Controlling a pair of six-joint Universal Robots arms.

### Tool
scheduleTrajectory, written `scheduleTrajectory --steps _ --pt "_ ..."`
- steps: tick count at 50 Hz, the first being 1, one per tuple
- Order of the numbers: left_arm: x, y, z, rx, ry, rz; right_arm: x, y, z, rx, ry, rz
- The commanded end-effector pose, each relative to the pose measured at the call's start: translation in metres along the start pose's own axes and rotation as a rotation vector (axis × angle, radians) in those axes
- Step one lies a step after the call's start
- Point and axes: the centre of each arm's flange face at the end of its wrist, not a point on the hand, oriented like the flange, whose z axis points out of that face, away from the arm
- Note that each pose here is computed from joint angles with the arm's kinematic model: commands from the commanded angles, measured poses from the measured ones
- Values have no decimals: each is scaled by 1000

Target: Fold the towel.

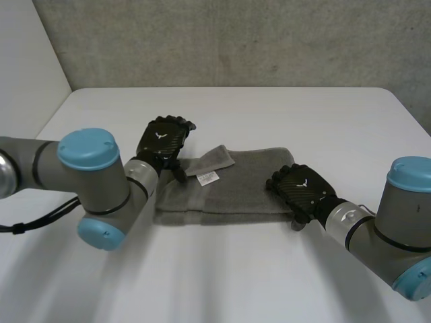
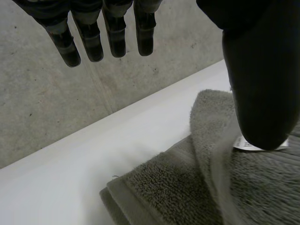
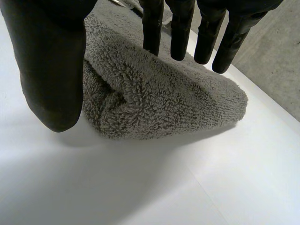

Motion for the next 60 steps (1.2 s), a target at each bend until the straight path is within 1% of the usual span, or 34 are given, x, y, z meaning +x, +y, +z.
scheduleTrajectory --steps 1,4,10,14,16,17,18,19,21,23,25,30,36,38,39,41,44,46,52,60 --pt "0 26 21 -23 -1 3 0 0 0 -1 1 -1" --pt "0 33 25 -30 0 8 -1 0 0 -1 1 -1" --pt "-1 31 28 -13 -3 23 -1 -1 0 -1 2 -2" --pt "-5 25 35 44 -25 65 -1 -2 1 2 2 -4" --pt "-10 24 39 68 -48 119 -1 -1 0 0 1 -3" --pt "-10 24 39 68 -48 119 -1 -1 0 0 1 -3" --pt "-14 24 40 73 -68 146 -1 -2 0 2 0 -4" --pt "-14 24 40 73 -69 146 -1 -2 0 3 1 -5" --pt "-26 25 41 64 -132 179 -1 -2 0 3 1 -5" --pt "-26 25 41 64 -132 179 -1 -2 0 4 2 -5" --pt "-43 26 38 43 -181 179 -1 -3 0 5 0 -6" --pt "-40 18 29 41 -176 178 -2 -3 1 6 0 -7" --pt "-29 18 9 5 -147 175 -1 -4 1 10 2 -9" --pt "-18 15 -7 -9 -94 175 0 -4 1 10 5 -10" --pt "-18 15 -7 -9 -94 175 0 -4 1 10 5 -10" --pt "-11 11 -23 -20 -32 171 -1 -4 1 8 4 -9" --pt "-7 9 -32 -28 -2 170 0 -4 1 10 5 -9" --pt "-5 7 -48 -44 29 165 1 -4 0 9 8 -8" --pt "1 6 -67 -73 56 163 1 0 -1 -1 7 -1" --pt "-1 8 -74 -88 48 157 3 6 -7 -20 10 -2"
